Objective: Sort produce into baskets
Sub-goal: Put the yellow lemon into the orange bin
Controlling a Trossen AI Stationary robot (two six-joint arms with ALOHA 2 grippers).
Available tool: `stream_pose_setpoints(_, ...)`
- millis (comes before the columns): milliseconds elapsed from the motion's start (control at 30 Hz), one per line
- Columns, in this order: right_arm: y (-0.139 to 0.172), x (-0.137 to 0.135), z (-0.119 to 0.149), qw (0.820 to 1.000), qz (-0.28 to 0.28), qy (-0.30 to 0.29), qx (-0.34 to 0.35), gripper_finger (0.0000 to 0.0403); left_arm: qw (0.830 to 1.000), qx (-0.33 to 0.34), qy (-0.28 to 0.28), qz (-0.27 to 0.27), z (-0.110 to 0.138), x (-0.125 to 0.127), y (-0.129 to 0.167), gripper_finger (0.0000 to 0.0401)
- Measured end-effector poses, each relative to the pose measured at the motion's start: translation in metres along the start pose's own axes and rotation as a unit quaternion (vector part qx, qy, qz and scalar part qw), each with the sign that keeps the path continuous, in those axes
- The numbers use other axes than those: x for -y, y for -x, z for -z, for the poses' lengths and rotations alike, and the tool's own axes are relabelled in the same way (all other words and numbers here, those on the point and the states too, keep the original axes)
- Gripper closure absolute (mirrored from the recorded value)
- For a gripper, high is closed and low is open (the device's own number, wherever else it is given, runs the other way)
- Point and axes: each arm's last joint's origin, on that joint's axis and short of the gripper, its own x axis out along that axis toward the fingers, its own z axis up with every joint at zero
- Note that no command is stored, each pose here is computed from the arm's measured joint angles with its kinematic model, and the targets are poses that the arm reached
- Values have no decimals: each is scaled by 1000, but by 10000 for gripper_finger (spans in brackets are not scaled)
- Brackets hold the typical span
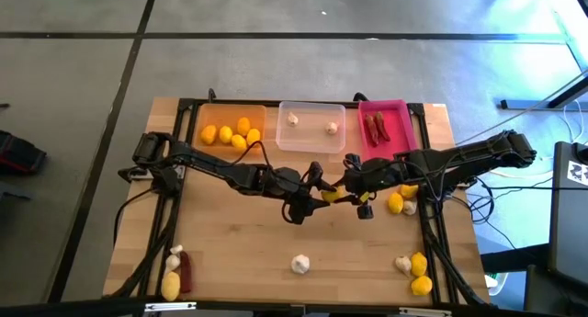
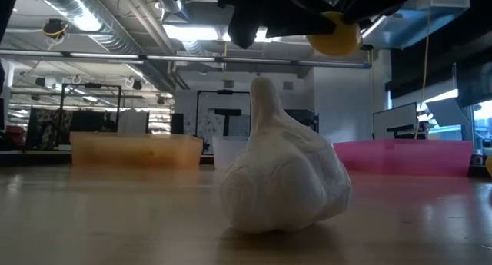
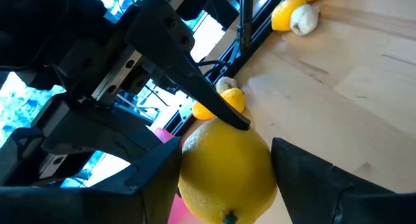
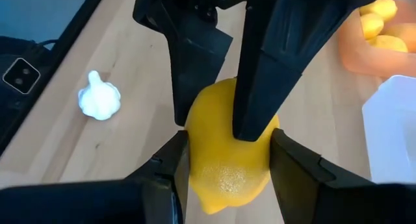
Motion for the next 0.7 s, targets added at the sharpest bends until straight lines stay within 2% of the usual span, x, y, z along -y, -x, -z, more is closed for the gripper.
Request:
stream_pose_setpoints(200,0,0,0,1000,-4,-8,2,249,1000,3,9,-3,-1,-1,0,173)
stream_pose_setpoints(500,0,0,0,1000,-6,-11,1,249,1000,2,11,-6,0,-1,0,247)
stream_pose_setpoints(700,0,0,0,1000,3,-14,-2,249,1000,0,13,-8,0,0,-1,252)
